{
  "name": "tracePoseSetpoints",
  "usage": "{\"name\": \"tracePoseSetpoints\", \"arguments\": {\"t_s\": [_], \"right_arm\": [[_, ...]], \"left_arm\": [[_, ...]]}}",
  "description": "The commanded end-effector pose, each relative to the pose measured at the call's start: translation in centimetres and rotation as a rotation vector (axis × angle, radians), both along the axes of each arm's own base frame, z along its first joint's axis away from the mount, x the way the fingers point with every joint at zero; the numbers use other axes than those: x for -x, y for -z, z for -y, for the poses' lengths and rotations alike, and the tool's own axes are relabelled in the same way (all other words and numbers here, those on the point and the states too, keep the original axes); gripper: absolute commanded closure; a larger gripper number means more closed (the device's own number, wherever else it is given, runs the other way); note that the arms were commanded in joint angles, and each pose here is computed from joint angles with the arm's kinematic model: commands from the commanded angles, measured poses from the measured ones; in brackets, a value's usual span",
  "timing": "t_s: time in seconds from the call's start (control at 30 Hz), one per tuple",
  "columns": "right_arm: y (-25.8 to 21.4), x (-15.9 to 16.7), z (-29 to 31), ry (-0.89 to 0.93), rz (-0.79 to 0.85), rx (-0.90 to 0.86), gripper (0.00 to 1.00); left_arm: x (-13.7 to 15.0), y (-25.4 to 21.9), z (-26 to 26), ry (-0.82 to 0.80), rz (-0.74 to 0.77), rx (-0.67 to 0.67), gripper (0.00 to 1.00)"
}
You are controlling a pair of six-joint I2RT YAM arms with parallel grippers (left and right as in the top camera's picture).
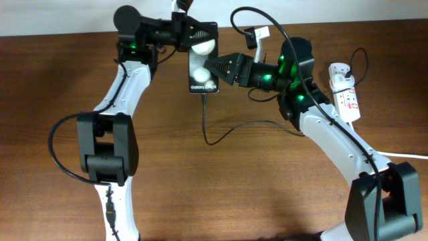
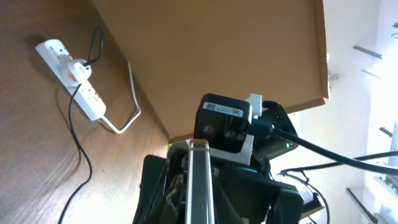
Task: Plug charger to phone and switch on socket
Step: 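Open the right gripper and withdraw it from the plugged phone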
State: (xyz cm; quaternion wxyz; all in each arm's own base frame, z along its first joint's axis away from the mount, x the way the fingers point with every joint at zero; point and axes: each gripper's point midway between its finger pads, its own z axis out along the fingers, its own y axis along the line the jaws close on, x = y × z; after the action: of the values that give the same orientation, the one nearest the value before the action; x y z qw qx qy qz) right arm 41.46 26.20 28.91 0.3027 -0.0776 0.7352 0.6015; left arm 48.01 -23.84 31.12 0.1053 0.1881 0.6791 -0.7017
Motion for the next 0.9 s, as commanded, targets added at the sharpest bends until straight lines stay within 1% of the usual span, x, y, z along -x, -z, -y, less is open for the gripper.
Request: {"name": "tracePoseSetpoints", "arguments": {"t_s": [0.0,0.13,0.23,0.3,0.4,0.47,0.57,0.6,0.67,0.7,0.77,0.87], "right_arm": [[-1.4,-0.2,0.1,0.011,0.044,-0.005,0.01],[-1.1,0.3,0.0,-0.014,0.032,0.0,0.01],[1.5,0.5,0.3,-0.007,-0.018,0.077,0.01],[4.0,0.1,1.0,0.046,-0.067,0.163,0.01],[8.0,-0.1,2.8,0.139,-0.159,0.314,0.01],[9.3,-0.4,4.8,0.186,-0.211,0.357,0.01],[8.2,-1.5,9.0,0.281,-0.215,0.354,0.01],[7.6,-1.8,11.0,0.334,-0.206,0.386,0.01],[6.9,-1.3,14.5,0.411,-0.205,0.562,0.01],[6.4,-1.0,15.2,0.423,-0.206,0.62,0.01],[5.0,-0.9,16.2,0.454,-0.202,0.68,0.01],[4.4,-0.9,16.2,0.452,-0.193,0.682,0.01]], "left_arm": [[-0.6,-0.8,-2.3,-0.04,0.041,0.0,1.0],[-2.3,-0.8,-6.5,-0.125,0.039,-0.001,1.0],[-3.4,-0.8,-10.2,-0.197,0.013,-0.003,1.0],[-3.7,-0.8,-11.2,-0.216,0.013,-0.004,1.0],[-3.7,-0.8,-11.3,-0.217,0.013,-0.004,1.0],[-3.7,-0.8,-11.2,-0.217,0.014,-0.004,1.0],[-3.6,-0.8,-10.8,-0.208,0.015,-0.004,1.0],[-3.4,-0.8,-10.3,-0.199,0.02,-0.004,1.0],[-2.9,-0.7,-8.9,-0.164,0.037,-0.006,1.0],[-2.8,-0.6,-8.2,-0.15,0.032,-0.007,1.0],[-2.4,0.0,-6.3,-0.113,0.043,-0.005,1.0],[-2.4,2.7,-3.6,-0.06,-0.017,-0.009,1.0]]}}
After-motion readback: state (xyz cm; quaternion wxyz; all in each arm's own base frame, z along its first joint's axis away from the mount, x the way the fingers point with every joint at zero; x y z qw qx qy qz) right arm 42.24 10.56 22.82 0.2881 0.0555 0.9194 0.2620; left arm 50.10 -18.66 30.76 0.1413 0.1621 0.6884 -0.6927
